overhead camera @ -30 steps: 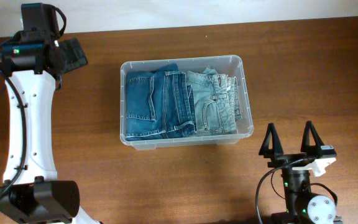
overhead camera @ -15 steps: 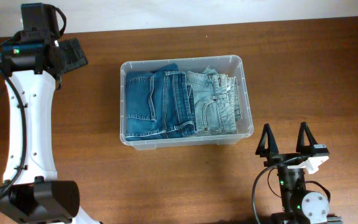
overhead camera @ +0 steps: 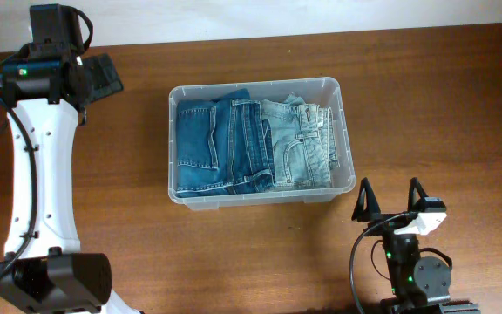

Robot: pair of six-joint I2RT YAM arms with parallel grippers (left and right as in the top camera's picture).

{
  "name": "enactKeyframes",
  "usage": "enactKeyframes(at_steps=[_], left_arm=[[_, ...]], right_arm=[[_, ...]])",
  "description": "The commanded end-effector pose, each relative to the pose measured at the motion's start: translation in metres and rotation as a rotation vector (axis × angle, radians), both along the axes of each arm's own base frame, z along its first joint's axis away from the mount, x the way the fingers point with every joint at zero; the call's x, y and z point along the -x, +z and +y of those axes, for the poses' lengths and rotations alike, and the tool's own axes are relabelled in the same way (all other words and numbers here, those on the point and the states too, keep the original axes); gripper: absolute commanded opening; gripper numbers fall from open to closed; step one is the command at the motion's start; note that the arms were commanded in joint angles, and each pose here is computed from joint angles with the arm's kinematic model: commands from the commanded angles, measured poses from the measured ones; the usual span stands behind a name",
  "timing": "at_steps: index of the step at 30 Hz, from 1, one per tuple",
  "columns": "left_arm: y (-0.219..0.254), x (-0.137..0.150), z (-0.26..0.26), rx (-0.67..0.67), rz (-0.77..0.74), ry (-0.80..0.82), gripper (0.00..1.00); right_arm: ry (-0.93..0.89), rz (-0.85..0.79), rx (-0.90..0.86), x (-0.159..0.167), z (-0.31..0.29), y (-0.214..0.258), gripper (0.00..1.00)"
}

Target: Pack container

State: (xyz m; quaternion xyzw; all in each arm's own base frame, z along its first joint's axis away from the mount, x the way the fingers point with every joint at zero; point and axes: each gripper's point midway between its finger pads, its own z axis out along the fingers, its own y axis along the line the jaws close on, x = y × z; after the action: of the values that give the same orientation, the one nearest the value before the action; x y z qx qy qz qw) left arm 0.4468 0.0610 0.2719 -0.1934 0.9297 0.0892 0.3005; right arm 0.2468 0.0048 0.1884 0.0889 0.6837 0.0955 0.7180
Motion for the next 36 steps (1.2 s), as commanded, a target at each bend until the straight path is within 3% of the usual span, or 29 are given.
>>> enactKeyframes(at_steps=[1,12,36], left_arm=[[0.003,0.001,0.002,-0.011,-0.005,0.004,0.99],[0.003,0.001,0.002,-0.011,-0.005,0.003,0.99],[0.003,0.001,0.002,-0.011,-0.005,0.003,0.99]], right_arm=[[0.008,0.031,0.07,0.0,0.001,-0.009,0.99],[0.073,0.116,0.257,0.001,0.011,-0.032,0.99],[0.072,0.117,0.26,0.001,0.011,-0.033,0.99]])
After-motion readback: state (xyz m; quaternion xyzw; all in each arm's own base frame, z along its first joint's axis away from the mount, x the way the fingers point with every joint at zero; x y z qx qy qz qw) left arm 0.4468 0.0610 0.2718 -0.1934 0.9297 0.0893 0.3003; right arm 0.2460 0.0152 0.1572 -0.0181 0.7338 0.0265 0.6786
